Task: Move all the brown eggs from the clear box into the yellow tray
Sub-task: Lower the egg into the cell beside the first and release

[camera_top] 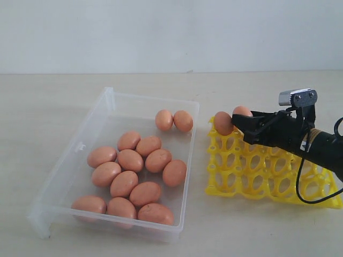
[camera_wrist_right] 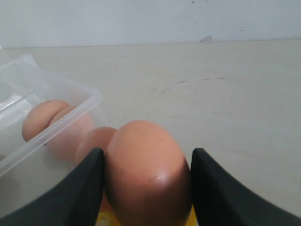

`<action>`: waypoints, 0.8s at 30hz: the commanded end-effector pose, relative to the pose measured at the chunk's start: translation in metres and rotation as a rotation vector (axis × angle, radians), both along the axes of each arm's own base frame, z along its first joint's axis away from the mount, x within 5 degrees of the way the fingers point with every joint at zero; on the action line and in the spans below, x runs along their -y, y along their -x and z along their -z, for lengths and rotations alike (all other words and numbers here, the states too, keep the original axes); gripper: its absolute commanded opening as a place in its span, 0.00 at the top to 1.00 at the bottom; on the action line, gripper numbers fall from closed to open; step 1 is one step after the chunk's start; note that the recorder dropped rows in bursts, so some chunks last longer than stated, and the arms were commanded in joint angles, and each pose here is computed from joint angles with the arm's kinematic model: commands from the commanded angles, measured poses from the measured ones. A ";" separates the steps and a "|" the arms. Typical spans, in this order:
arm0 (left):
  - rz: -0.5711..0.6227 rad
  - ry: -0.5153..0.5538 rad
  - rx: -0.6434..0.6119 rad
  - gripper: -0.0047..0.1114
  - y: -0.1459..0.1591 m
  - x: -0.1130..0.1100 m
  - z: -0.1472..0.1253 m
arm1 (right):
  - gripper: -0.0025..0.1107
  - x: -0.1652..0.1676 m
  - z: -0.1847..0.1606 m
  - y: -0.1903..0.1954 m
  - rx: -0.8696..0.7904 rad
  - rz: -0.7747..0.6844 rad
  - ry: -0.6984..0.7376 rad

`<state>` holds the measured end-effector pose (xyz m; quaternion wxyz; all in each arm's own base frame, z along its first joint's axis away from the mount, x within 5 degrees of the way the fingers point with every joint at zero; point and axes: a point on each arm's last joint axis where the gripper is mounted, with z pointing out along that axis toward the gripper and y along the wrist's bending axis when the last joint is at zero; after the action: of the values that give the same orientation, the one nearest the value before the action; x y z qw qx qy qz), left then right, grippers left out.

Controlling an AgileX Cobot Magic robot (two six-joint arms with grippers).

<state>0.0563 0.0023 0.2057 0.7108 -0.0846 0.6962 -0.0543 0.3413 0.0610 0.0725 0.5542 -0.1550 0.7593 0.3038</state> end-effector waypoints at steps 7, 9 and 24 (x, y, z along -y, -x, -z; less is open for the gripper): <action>0.004 0.002 0.002 0.93 0.000 0.000 -0.001 | 0.55 -0.001 0.000 0.002 -0.020 -0.026 0.008; 0.004 0.002 0.002 0.93 0.000 0.000 -0.001 | 0.55 -0.001 0.000 0.002 -0.020 -0.028 0.009; 0.004 0.002 0.002 0.93 0.000 0.000 -0.001 | 0.55 0.000 0.000 0.002 -0.014 -0.018 0.013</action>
<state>0.0563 0.0023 0.2057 0.7108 -0.0846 0.6962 -0.0543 0.3400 0.0624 0.0722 0.5486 -0.1609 0.7592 0.3111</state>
